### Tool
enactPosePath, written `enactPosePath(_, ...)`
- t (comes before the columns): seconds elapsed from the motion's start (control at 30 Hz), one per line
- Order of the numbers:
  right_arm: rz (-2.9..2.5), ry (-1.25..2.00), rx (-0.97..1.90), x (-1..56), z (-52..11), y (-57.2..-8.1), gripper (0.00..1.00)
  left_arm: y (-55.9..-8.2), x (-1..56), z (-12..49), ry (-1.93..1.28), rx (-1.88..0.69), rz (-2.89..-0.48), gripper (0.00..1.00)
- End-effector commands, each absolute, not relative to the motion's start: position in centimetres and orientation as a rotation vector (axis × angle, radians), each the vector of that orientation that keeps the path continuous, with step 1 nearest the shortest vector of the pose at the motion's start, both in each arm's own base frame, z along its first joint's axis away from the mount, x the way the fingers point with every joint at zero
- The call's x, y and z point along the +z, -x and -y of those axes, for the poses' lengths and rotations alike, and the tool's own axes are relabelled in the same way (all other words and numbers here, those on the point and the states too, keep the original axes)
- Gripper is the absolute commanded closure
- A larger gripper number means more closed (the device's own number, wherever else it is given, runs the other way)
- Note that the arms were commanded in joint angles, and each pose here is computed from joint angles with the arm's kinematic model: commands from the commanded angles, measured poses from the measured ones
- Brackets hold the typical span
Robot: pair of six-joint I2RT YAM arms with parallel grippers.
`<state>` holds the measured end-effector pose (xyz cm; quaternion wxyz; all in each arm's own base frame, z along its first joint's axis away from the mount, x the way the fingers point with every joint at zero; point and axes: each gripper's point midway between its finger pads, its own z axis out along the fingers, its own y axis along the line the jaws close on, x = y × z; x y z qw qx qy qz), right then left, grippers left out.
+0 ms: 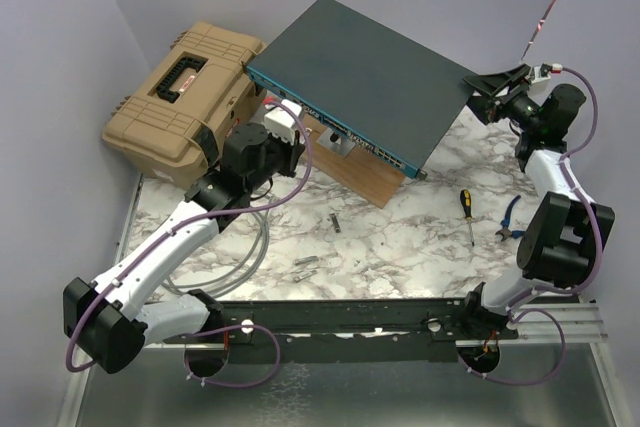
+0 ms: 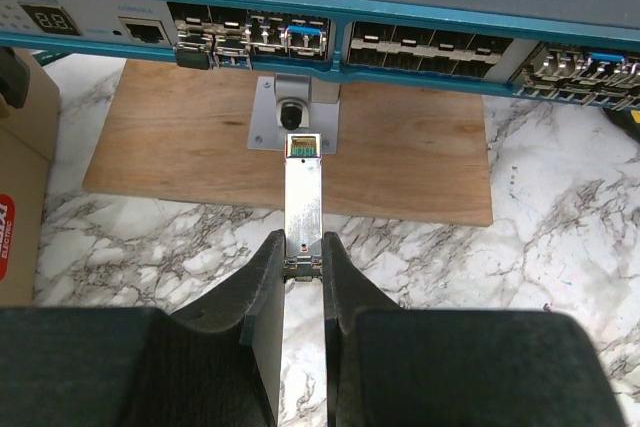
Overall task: Insert the plug into the switch port
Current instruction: Insert the connector into the switch port.
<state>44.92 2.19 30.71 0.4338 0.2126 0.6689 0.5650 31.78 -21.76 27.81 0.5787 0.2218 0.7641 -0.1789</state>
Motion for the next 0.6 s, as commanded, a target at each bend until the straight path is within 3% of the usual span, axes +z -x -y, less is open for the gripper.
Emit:
enactPosePath(0.0, -1.672, -0.469, 1.448, 30.6, -3.0, -44.6, 0.20, -32.3, 28.4, 22.8, -0.550, -0.452, -1.755, 1.00)
enactPosePath(0.4, -1.681, -0.431, 1.504, 29.7, -4.1, -44.4, 0.27, -33.1, 28.9, 23.6, -0.564, -0.473, -1.724, 1.00)
enactPosePath(0.57, -1.685, -0.434, 1.510, 29.5, -4.2, -44.5, 0.35, -33.2, 29.1, 23.7, -0.563, -0.479, -1.715, 1.00)
